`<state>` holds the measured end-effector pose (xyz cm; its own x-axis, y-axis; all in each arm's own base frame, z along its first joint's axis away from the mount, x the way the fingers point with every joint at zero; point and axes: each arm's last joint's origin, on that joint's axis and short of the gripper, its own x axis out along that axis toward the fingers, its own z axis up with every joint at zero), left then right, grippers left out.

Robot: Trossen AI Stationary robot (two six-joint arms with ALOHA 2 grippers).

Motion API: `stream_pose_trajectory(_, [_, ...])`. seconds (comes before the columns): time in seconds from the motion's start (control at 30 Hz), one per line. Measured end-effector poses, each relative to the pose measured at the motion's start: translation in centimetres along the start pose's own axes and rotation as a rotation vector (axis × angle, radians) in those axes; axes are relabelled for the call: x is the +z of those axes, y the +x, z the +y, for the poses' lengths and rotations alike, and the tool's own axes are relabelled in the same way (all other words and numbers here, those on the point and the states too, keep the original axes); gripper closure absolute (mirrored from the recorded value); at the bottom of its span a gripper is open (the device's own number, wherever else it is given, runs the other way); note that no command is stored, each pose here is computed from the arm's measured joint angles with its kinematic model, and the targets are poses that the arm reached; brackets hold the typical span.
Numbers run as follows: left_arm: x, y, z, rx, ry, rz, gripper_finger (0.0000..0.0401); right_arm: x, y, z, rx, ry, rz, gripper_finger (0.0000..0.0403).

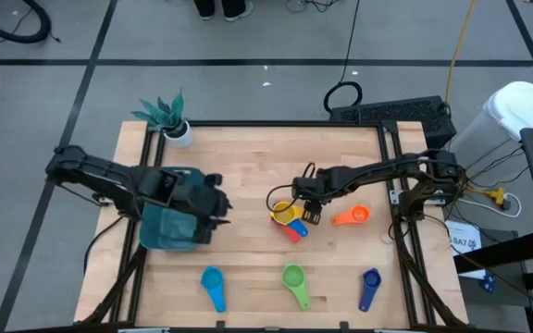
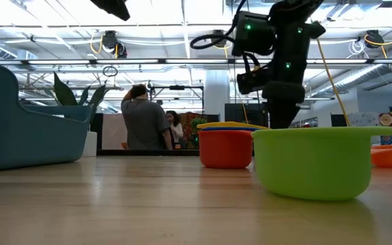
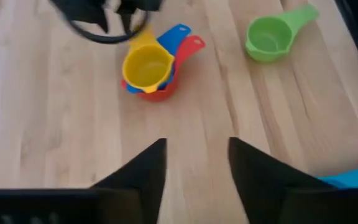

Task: Nest measuring cups in basket
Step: Stack the yellow measuring cup on top of the blue measuring cup

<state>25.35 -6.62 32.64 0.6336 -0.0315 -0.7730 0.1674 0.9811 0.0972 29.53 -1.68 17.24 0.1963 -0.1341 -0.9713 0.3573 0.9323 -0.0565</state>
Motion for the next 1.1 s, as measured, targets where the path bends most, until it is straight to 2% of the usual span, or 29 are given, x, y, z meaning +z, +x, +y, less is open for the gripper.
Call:
stream_pose_trajectory(0.2, [0.8, 2.2, -0.8, -0.011, 0.078, -0.016, 0.0370, -0.1, -1.1, -0.2, 0.010, 0.004, -0.032, 0.0232])
stream_pose_trajectory(0.27, [1.2, 2.5, -0.9, -0.011, 0.093, -0.037, 0.0391, -0.1, -1.4, -0.2, 0.013, 0.005, -0.040, 0.0232])
stream_pose_trajectory(0.47, [1.3, 3.6, -1.2, -0.021, 0.104, -0.022, 0.0397, -0.1, -1.4, -0.1, 0.035, 0.007, -0.042, 0.0232])
stream_pose_trajectory(0.63, [1.2, 4.9, -1.6, -0.026, 0.112, 0.015, 0.0396, -0.8, -0.2, -0.1, 0.054, 0.019, -0.057, 0.0232])
stream_pose_trajectory(0.77, [1.2, 5.3, -1.6, -0.026, 0.111, 0.021, 0.0396, -1.3, 0.6, 0.2, 0.134, 0.062, -0.051, 0.0232])
stream_pose_trajectory(1.1, [1.3, 5.5, -0.4, 0.004, 0.082, 0.027, 0.0396, -1.4, 0.2, 2.8, 0.238, 0.062, -0.110, 0.0232])
